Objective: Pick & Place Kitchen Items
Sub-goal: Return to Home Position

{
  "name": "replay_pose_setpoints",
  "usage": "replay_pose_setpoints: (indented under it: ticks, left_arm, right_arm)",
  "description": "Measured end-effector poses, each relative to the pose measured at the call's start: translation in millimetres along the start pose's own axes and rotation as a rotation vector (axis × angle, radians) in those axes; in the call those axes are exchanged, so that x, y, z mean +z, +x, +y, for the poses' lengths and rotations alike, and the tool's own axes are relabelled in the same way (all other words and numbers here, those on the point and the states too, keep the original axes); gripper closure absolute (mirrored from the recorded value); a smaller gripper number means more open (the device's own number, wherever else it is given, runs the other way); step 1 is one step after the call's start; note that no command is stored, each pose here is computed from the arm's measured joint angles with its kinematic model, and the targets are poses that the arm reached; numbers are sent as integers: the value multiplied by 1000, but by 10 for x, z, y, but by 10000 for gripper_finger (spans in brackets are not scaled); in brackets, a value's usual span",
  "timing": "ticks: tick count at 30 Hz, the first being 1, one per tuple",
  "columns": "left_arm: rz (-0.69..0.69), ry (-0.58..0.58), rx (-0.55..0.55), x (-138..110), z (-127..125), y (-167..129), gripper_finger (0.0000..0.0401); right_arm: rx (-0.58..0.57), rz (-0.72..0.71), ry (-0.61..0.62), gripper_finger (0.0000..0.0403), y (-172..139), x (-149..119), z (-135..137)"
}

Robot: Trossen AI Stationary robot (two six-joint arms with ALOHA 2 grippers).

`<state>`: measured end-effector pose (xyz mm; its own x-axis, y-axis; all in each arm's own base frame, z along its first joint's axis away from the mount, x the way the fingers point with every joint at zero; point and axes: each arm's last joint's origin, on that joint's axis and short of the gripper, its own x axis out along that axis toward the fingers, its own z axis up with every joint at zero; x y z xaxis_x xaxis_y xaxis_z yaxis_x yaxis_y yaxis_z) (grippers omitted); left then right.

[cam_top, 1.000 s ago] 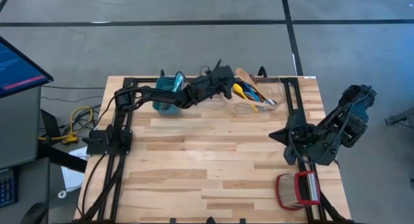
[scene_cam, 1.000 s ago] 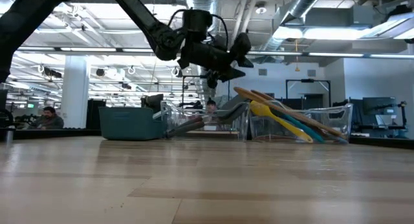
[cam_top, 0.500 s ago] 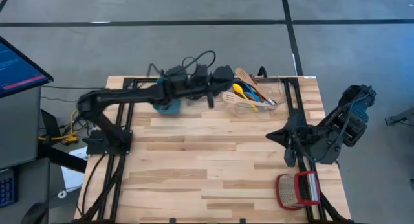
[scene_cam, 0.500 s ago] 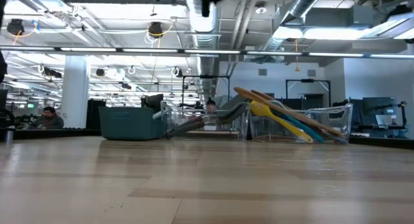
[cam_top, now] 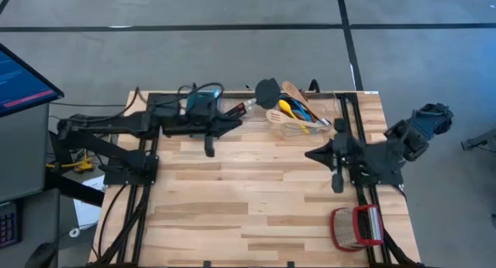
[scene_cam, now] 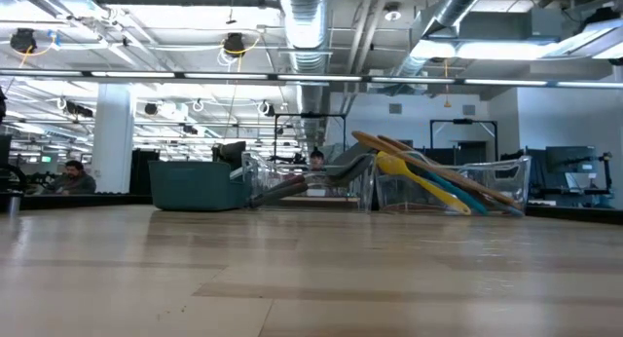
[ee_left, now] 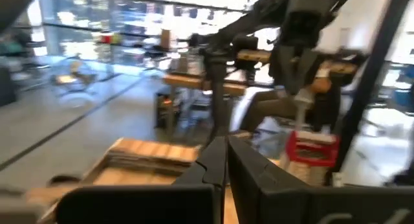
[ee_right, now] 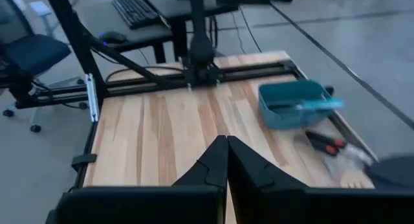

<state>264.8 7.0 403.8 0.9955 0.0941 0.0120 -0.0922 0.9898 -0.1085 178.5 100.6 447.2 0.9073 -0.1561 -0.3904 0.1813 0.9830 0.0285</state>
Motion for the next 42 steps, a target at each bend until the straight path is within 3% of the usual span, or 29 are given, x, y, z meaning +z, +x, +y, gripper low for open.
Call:
replay_pose_setpoints:
  ticks: [4, 11, 16, 23, 30, 37, 42]
  left_arm:
    - [-9, -1, 85, -119, -40, -296, 400]
    - [-65, -15, 61, -235, -47, -804, 400]
    - [-85, -22, 122, -250, -16, -1066, 400]
    - [-50, 17, 174, -253, 49, -1322, 400]
    - [-93, 75, 173, -191, 83, -1522, 400]
    - [-115, 44, 193, -209, 158, -1851, 400]
    - [-151, 32, 198, -329, 209, -2028, 400]
  right_arm:
    - [36, -28, -51, 402, 116, 116, -113]
    - [16, -14, -80, 403, 276, 201, -377]
    - [1, 1, -102, 403, 359, 238, -569]
    - [-48, -58, -93, 403, 151, 264, -847]
    - [-60, -150, -29, 403, -92, -10, -1063]
    - [-67, -183, 82, 403, -179, -510, -1163]
    - [-58, -249, 123, 403, -286, -719, -1203]
